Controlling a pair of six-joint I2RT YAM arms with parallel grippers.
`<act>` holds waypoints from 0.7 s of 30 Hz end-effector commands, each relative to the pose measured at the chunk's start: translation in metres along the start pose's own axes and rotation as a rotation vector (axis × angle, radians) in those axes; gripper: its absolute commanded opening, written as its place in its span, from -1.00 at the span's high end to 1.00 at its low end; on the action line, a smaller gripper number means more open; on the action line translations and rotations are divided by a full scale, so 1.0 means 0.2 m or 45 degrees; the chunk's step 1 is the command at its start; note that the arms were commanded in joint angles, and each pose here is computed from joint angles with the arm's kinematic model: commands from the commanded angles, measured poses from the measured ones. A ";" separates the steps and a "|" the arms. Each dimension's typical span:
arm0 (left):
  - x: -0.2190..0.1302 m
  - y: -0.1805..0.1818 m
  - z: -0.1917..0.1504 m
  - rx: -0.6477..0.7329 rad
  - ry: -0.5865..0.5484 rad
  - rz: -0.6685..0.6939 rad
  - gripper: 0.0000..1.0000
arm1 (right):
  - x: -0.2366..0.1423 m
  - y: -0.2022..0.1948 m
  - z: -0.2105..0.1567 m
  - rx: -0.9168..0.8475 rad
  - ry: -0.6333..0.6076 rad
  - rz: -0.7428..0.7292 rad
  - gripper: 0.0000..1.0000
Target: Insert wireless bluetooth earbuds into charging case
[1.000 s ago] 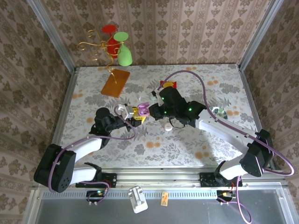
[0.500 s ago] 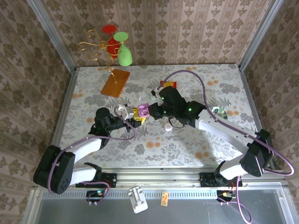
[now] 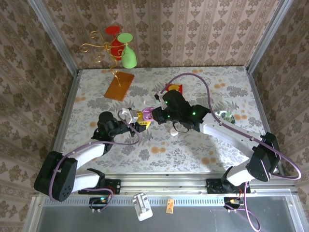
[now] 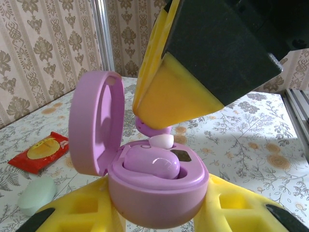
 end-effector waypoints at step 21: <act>0.02 0.01 0.07 0.043 -0.073 -0.018 0.49 | -0.04 0.10 -0.02 -0.166 -0.019 0.067 0.43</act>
Point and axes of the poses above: each hand's point on the last joint's axis, 136 mm out from that joint toward the fingers, its own x axis out along the fingers, its own y axis along the line the jaws close on, z = x × y, the point moved 9 cm from there along -x, back along the fingers
